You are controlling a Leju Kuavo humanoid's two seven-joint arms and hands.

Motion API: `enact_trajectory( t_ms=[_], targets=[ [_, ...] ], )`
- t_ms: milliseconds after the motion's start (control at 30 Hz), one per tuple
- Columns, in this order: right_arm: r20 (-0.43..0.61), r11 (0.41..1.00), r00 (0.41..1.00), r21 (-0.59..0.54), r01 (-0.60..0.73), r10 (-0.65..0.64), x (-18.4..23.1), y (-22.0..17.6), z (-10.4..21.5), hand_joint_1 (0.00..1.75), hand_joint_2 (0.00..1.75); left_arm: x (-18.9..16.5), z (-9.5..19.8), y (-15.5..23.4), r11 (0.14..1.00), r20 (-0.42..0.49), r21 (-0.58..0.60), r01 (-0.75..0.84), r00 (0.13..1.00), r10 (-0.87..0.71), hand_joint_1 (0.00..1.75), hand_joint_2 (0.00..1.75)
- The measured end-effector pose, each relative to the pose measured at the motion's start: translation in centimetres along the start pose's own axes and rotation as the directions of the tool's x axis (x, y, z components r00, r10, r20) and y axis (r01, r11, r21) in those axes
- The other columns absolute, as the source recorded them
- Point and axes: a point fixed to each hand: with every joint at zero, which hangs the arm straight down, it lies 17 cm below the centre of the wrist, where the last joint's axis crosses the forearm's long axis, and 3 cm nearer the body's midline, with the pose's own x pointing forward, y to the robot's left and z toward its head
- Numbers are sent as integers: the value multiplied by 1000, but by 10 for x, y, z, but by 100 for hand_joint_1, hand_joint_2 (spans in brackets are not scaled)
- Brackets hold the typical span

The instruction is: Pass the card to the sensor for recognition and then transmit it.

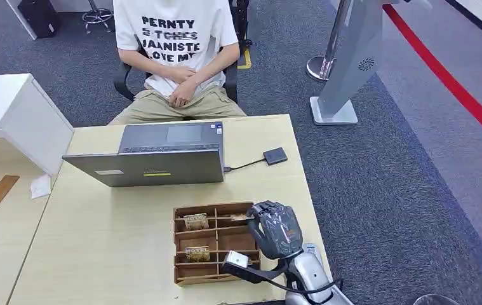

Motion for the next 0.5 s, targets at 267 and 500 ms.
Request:
enact_trajectory(
  t_ms=[267,500],
  targets=[
    [1,1000,1000,1,0,0,0,0,0,173,175,0,0,0,1000,0,0,0,1000,0,0,0],
    [-1,1000,1000,-1,5,-5,1,0,0,175,175,0,0,0,1000,0,2,0,1000,0,0,0]
  ],
)
